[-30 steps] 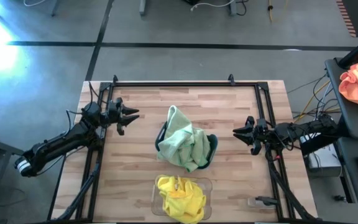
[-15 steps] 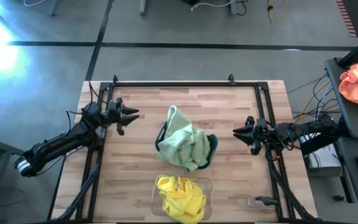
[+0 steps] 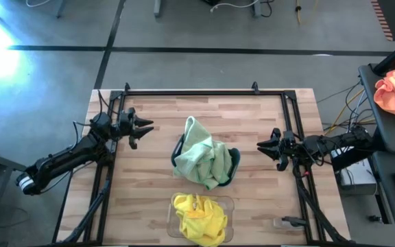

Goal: Sort microfiber towel by color & place in baskets
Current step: Return to Home Position

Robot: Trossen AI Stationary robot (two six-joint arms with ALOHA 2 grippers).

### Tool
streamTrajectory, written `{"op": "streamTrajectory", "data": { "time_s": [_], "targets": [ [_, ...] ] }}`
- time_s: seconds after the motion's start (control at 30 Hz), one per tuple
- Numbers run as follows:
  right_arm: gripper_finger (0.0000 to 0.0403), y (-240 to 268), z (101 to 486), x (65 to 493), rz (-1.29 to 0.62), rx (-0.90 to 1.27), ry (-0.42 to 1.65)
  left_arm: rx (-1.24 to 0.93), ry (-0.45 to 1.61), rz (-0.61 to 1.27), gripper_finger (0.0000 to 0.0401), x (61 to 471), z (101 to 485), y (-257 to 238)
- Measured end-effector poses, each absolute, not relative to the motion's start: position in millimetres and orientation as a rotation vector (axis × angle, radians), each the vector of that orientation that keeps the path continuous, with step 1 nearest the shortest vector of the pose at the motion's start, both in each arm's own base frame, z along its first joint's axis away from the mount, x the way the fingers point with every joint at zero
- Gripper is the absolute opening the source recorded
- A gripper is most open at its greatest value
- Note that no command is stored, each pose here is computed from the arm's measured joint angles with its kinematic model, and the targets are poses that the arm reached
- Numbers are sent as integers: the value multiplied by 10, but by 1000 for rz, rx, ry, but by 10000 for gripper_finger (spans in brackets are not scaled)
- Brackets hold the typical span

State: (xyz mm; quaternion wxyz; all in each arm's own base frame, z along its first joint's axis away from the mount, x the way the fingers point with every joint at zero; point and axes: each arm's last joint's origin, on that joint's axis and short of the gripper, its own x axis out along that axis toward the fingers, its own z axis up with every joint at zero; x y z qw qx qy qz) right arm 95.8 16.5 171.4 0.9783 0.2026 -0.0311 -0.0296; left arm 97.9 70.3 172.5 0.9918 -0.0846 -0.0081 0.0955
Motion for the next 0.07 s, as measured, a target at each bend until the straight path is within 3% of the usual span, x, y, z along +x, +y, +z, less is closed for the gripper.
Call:
{"op": "streamTrajectory", "data": {
  "time_s": [0.07],
  "targets": [
    [93,165,1713,958,-60,408,-63,-169,-16,192,123,979,1725,703]
  ]
}}
